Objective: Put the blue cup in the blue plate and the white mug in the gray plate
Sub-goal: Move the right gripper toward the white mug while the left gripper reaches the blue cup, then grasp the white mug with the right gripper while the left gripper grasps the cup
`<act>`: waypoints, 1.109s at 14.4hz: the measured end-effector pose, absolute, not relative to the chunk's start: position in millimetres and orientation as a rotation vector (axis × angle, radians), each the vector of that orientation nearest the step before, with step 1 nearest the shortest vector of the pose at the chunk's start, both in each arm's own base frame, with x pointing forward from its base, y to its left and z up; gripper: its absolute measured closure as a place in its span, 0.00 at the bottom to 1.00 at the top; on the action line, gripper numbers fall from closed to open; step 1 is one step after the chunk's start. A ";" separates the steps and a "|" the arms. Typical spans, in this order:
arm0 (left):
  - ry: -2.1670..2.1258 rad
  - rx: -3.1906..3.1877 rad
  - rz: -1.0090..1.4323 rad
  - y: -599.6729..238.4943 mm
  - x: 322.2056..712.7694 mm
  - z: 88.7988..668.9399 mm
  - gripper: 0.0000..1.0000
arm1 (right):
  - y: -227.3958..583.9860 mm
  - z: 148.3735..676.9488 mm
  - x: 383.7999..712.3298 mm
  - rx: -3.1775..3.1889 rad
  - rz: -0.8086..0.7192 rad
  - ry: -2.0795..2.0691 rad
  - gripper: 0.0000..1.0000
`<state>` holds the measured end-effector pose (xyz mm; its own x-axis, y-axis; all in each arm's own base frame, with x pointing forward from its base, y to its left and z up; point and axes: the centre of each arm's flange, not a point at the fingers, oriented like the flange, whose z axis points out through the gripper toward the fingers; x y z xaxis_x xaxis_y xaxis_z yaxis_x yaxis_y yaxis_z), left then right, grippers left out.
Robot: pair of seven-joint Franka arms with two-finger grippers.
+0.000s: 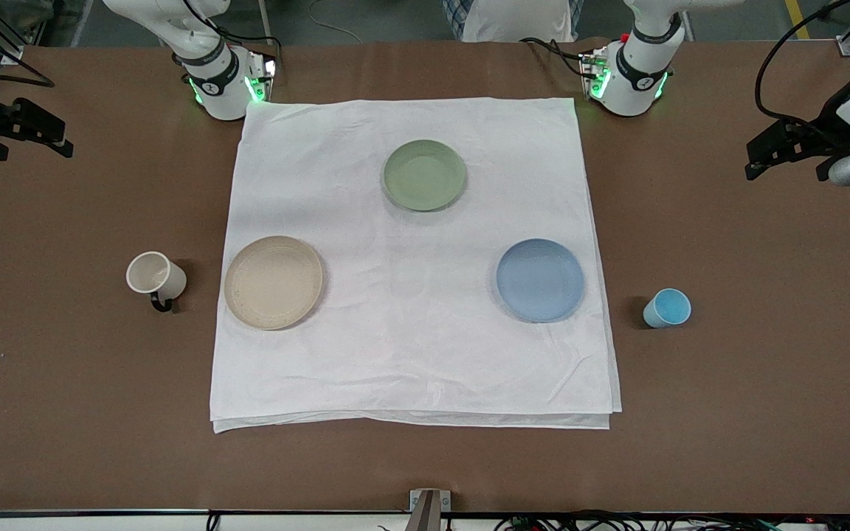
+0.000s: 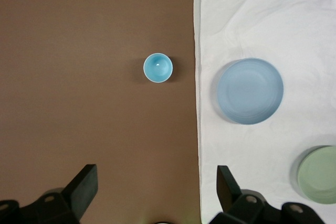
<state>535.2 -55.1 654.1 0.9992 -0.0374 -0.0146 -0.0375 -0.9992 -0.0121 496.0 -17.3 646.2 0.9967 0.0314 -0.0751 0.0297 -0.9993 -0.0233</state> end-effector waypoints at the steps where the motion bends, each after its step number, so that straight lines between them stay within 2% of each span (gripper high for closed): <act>1: 0.056 -3.129 0.022 -54.4 535.3 654.1 0.00 | -17.3 646.2 496.0 -3.117 0.118 -0.048 0.00; 5: 0.037 -3.128 0.049 -47.6 540.4 645.3 0.00 | -17.4 645.6 496.4 -3.117 0.119 -0.047 0.00; 7: 0.020 -3.127 0.092 -41.8 555.7 621.7 0.00 | -21.8 636.7 501.7 -3.116 0.145 -0.033 0.00; 9: -0.013 -3.127 0.125 -29.9 581.3 581.6 0.00 | -36.7 612.0 521.2 -3.112 0.182 0.011 0.00; 13: -0.079 -3.136 0.103 -5.2 626.2 463.2 0.00 | -57.0 509.4 597.2 -3.119 0.184 0.052 0.00; 16: -0.148 -3.140 0.032 1.4 630.5 374.5 0.00 | -65.4 419.6 634.9 -3.125 0.179 0.049 0.00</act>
